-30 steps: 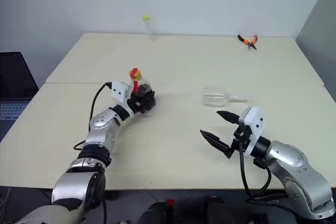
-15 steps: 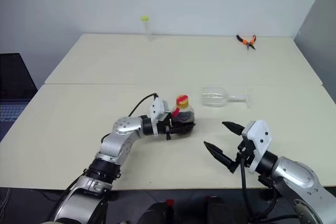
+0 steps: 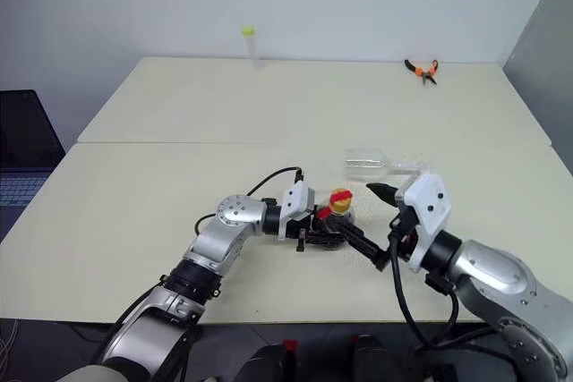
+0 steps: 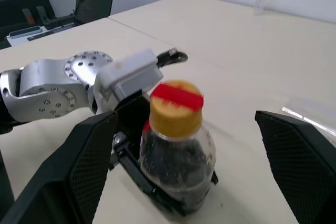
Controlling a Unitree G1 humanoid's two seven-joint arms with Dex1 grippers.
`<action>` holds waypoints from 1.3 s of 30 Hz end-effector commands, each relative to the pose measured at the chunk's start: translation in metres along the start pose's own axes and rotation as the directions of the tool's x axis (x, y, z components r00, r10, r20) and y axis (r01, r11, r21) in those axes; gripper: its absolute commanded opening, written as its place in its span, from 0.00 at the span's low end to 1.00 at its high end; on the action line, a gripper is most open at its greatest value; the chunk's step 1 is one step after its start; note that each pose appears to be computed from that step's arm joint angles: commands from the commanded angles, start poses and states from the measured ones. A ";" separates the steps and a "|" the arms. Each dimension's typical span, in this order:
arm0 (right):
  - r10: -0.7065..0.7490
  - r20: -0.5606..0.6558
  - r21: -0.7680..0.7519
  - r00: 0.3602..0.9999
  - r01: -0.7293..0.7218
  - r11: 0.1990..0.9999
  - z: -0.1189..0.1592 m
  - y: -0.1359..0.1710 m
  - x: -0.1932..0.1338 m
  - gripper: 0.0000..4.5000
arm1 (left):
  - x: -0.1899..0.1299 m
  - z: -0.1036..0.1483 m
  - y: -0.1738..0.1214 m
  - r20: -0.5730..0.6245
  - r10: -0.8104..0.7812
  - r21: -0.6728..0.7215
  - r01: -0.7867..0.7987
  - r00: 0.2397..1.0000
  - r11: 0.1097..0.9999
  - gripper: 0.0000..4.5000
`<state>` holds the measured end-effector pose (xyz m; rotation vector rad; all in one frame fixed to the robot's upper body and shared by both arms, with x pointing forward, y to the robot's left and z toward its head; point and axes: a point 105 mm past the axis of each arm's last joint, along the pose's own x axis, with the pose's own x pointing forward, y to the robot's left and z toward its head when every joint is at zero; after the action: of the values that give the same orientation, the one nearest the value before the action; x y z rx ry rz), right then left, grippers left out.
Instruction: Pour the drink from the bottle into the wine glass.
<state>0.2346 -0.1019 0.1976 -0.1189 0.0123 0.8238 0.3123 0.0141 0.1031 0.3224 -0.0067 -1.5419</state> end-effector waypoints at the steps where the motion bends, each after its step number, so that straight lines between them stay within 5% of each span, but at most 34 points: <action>1: 0.018 0.013 -0.011 1.000 -0.018 1.000 0.008 0.004 0.002 1.00 | 0.002 0.004 0.002 -0.001 -0.010 0.034 0.010 1.000 0.999 0.42; 14: 0.019 -0.002 -0.016 1.000 -0.019 1.000 0.009 -0.004 0.015 1.00 | 0.006 0.003 -0.002 0.000 -0.006 0.049 0.006 1.000 0.999 0.41; 17: 0.026 -0.011 -0.028 1.000 -0.026 0.999 0.009 -0.004 0.016 0.86 | 0.007 0.003 -0.002 0.001 -0.003 0.053 0.003 1.000 0.999 0.40; 25: 0.038 -0.046 -0.052 0.998 -0.041 0.998 0.003 -0.002 0.017 0.27 | 0.008 0.003 -0.002 0.003 -0.001 0.054 0.001 1.000 0.999 0.40; 34: 0.150 -0.107 -0.190 0.983 -0.169 0.967 0.005 -0.029 0.013 0.27 | 0.007 0.008 -0.005 0.014 -0.018 0.061 0.017 1.000 0.998 0.33; 39: 0.308 -0.336 -0.358 0.890 -0.423 0.832 0.005 -0.062 0.013 0.27 | 0.004 0.012 -0.010 0.015 -0.042 0.069 0.041 0.999 0.997 0.28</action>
<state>0.2676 -0.1063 0.2033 -0.5220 0.0746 1.2666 0.3080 0.0082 0.1024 0.3652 -0.0217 -1.5435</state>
